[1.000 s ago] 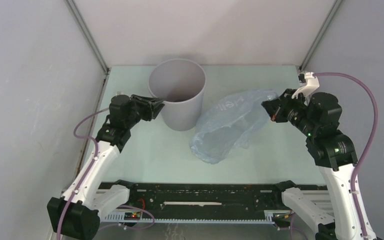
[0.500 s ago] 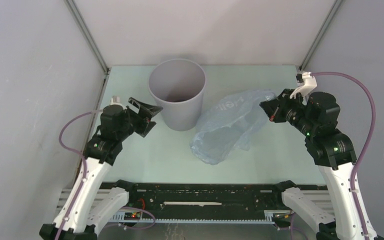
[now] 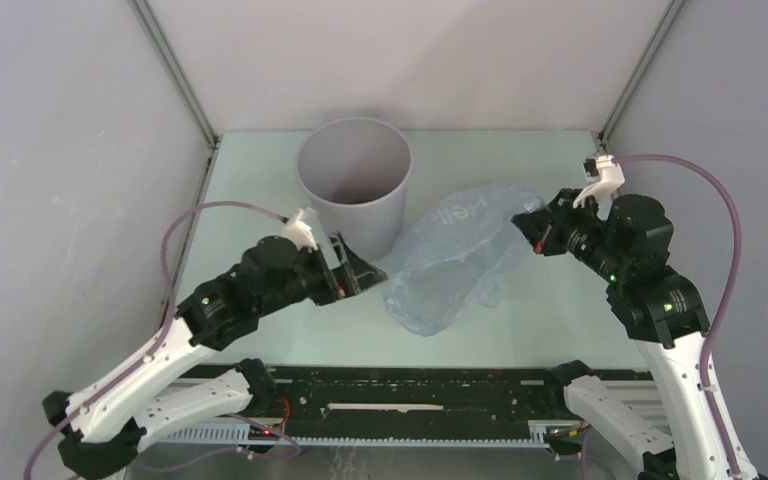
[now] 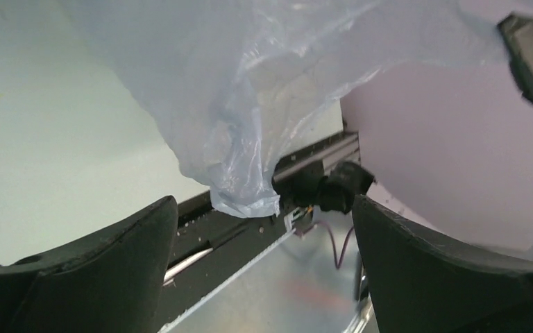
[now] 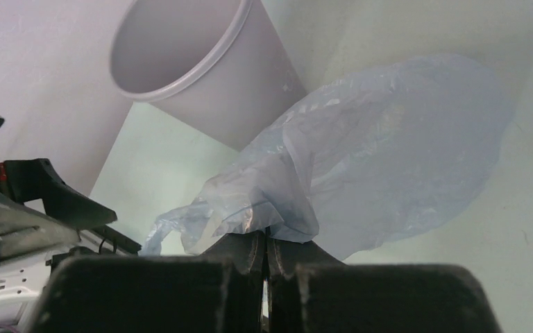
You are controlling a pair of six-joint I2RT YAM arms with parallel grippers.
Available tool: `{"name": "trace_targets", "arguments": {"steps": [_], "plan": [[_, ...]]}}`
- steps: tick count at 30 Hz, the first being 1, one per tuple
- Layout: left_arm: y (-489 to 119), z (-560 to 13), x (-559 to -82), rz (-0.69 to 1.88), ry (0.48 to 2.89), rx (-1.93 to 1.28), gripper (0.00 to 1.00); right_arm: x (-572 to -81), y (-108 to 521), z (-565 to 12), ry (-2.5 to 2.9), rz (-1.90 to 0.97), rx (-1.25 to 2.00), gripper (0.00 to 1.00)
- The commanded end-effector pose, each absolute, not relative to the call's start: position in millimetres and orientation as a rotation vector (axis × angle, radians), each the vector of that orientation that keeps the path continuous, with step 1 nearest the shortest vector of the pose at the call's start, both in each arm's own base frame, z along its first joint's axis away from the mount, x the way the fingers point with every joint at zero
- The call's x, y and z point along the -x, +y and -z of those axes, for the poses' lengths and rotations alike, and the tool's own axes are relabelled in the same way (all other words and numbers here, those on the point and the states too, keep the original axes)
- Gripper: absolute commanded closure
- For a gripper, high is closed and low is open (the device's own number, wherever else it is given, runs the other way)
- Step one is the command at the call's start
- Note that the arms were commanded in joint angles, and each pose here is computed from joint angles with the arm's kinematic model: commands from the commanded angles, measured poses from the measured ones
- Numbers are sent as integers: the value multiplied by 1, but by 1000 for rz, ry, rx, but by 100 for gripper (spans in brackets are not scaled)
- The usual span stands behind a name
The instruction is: Put the trash bags into the trash bin
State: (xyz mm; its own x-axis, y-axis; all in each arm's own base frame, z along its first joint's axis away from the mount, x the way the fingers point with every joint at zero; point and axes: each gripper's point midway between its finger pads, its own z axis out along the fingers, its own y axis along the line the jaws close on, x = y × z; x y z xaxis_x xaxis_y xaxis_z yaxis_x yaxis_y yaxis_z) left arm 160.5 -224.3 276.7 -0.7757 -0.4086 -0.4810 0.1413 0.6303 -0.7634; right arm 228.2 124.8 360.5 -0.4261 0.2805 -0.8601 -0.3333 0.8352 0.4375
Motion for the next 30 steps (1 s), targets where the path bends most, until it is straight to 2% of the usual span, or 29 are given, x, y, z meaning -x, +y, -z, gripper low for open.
{"name": "trace_targets", "arguments": {"steps": [1, 10, 12, 15, 17, 22, 23, 24, 26, 30], "plan": [[-254, -280, -160, 1089, 2197, 76, 0, -225, 127, -366, 1865, -713, 28, 100], [-302, -240, -161, 956, 2414, -129, 1, -222, 129, -370, 1846, -714, 41, 100], [-306, -237, -163, 932, 2420, -165, 10, -222, 127, -371, 1846, -714, 35, 100], [-307, -231, -166, 874, 2453, -181, 33, -221, 128, -371, 1846, -721, 36, 100], [-309, -227, -164, 864, 2476, -193, 44, -221, 128, -372, 1842, -724, 30, 100], [-307, -219, -163, 835, 2497, -212, 60, -221, 124, -374, 1835, -721, 9, 100], [-307, -219, -163, 829, 2497, -221, 60, -221, 124, -373, 1836, -719, 9, 100], [-307, -219, -163, 822, 2501, -232, 55, -221, 123, -373, 1834, -714, 7, 100], [-308, -219, -164, 805, 2506, -264, 42, -220, 120, -374, 1829, -703, 2, 100], [-299, -245, -171, 788, 2428, -264, 10, -216, 112, -376, 1816, -683, -24, 100]]}}
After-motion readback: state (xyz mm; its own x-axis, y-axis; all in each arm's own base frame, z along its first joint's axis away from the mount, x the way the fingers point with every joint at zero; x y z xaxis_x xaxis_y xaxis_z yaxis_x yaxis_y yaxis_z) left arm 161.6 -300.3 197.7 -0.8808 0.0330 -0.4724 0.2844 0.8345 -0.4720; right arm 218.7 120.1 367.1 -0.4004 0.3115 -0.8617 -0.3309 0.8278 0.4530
